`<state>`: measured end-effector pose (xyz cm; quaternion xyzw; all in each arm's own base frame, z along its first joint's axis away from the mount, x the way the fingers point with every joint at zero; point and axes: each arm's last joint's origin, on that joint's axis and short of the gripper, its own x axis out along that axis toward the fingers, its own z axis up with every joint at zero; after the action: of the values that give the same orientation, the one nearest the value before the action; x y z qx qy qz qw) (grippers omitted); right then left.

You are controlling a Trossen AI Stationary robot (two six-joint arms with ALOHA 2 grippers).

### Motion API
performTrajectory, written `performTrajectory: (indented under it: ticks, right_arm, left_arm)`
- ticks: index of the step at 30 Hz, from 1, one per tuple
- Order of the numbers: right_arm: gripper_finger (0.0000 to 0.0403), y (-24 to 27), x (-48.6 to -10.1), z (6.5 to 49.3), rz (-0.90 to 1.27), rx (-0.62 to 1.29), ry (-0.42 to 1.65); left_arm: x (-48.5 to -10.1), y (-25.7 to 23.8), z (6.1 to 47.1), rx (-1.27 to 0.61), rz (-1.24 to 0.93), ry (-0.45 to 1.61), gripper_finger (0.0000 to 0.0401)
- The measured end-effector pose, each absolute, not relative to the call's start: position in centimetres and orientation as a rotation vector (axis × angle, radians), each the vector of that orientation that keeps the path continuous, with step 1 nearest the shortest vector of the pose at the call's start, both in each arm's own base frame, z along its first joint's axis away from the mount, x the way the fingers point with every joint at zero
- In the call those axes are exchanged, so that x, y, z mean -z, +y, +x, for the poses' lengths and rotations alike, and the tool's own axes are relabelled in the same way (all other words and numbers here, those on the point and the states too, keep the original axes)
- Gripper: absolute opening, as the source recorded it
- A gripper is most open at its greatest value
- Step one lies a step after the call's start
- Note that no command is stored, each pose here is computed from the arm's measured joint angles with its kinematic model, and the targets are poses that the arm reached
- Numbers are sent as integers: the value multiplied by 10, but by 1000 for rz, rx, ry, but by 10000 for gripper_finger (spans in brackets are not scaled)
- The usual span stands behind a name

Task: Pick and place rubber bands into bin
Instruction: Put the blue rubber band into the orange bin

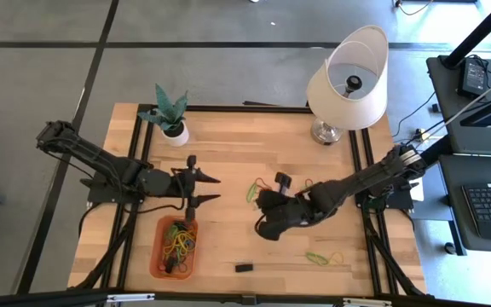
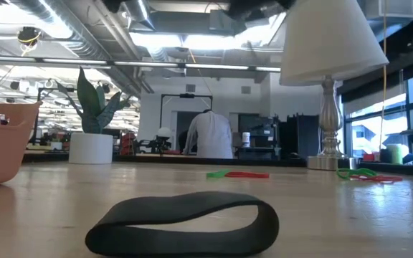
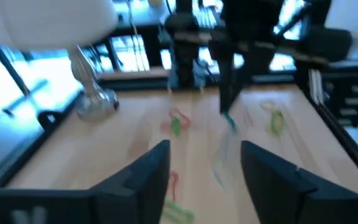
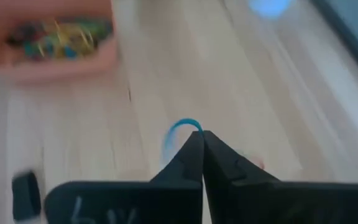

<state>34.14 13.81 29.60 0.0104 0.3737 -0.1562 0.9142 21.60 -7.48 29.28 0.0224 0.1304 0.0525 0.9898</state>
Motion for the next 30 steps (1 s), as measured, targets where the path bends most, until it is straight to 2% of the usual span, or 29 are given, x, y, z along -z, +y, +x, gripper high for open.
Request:
performTrajectory:
  ticks: [4, 8, 18, 24, 27, 30]
  right_arm:
    - [1, 130, -303, 358, 8, 289, 656]
    - [1, 117, -314, 372, 14, 291, 539]
    - [1, 107, -330, 385, -59, 269, 377]
    - [1, 105, -330, 386, -62, 273, 377]
    - [1, 104, -330, 386, -61, 275, 377]
    - [1, 104, -330, 386, -63, 275, 381]
  left_arm:
    - [-294, -74, 231, -139, 29, 178, 238]
    - [-289, -76, 247, -93, -16, 138, 268]
    - [-267, -79, 266, -112, -104, 181, 271]
    - [-265, -74, 269, -130, -97, 195, 239]
    - [-265, -71, 269, -140, -92, 200, 193]
    - [-263, -70, 270, -117, -110, 214, 126]
